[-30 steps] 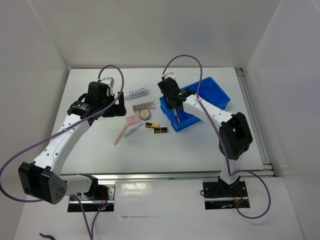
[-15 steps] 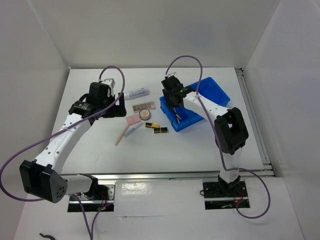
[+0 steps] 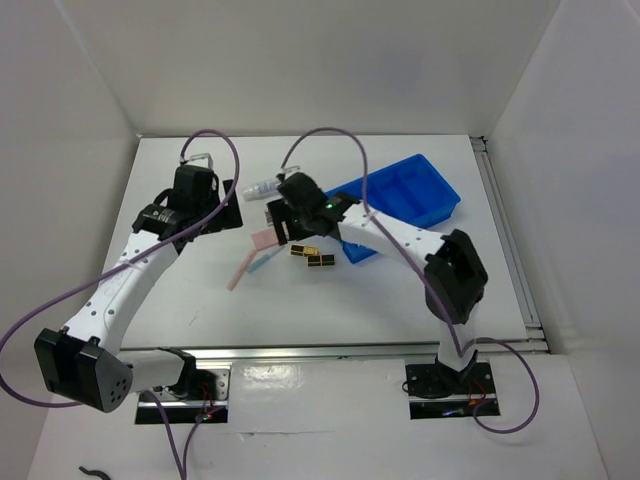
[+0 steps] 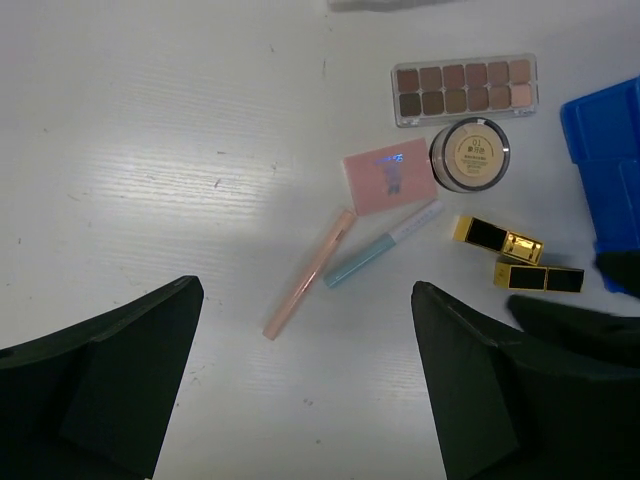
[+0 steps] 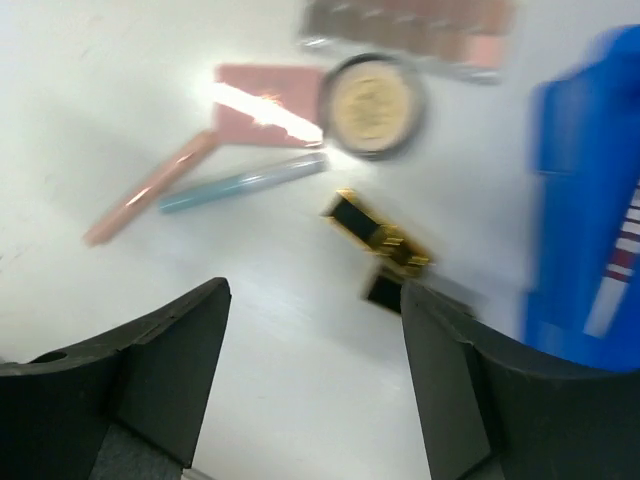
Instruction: Organize the makeup
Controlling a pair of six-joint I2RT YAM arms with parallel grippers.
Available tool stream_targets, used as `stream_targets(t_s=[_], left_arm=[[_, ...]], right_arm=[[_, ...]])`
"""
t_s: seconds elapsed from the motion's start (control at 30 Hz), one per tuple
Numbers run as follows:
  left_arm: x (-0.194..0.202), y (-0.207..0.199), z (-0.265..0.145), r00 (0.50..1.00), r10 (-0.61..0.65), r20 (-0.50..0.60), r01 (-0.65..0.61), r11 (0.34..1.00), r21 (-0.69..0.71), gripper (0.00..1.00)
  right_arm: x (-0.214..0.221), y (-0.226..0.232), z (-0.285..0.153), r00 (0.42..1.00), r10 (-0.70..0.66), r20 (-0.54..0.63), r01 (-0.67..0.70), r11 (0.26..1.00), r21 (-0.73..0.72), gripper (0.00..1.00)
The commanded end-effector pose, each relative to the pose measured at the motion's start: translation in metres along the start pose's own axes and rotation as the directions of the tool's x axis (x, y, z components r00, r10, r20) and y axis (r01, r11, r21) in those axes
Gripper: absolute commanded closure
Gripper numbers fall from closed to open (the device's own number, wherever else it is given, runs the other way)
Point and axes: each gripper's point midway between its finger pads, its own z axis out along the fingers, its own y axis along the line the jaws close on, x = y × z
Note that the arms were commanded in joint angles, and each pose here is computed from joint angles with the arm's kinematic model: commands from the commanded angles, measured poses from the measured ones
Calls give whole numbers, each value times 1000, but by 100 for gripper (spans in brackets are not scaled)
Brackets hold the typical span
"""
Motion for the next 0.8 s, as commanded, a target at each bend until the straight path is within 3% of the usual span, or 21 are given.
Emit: stream_targets(t_s=[0.0, 0.17, 0.3, 0.53, 0.77], left_arm=[[-11, 9, -11, 998, -43, 53, 46, 998, -45, 0], [-2, 9, -3, 1000, -5, 22, 6, 999, -43, 0], [20, 18, 4, 995, -80, -53, 74, 990, -116, 2], [-2, 29, -21, 962, -249, 114, 263, 957, -124, 3], [-33, 29, -37, 938, -294, 185, 321, 937, -135, 3]], right_arm=[[17, 51, 20, 996, 54, -70, -61, 994, -92, 23], [33, 74, 56, 984, 97, -147, -105, 993, -48, 24], [41, 80, 76, 967, 193, -167, -195, 981, 5, 30], [58, 75, 99, 940, 287, -184, -275, 957, 89, 37], [72, 71, 116, 919, 346, -189, -313, 932, 183, 38]])
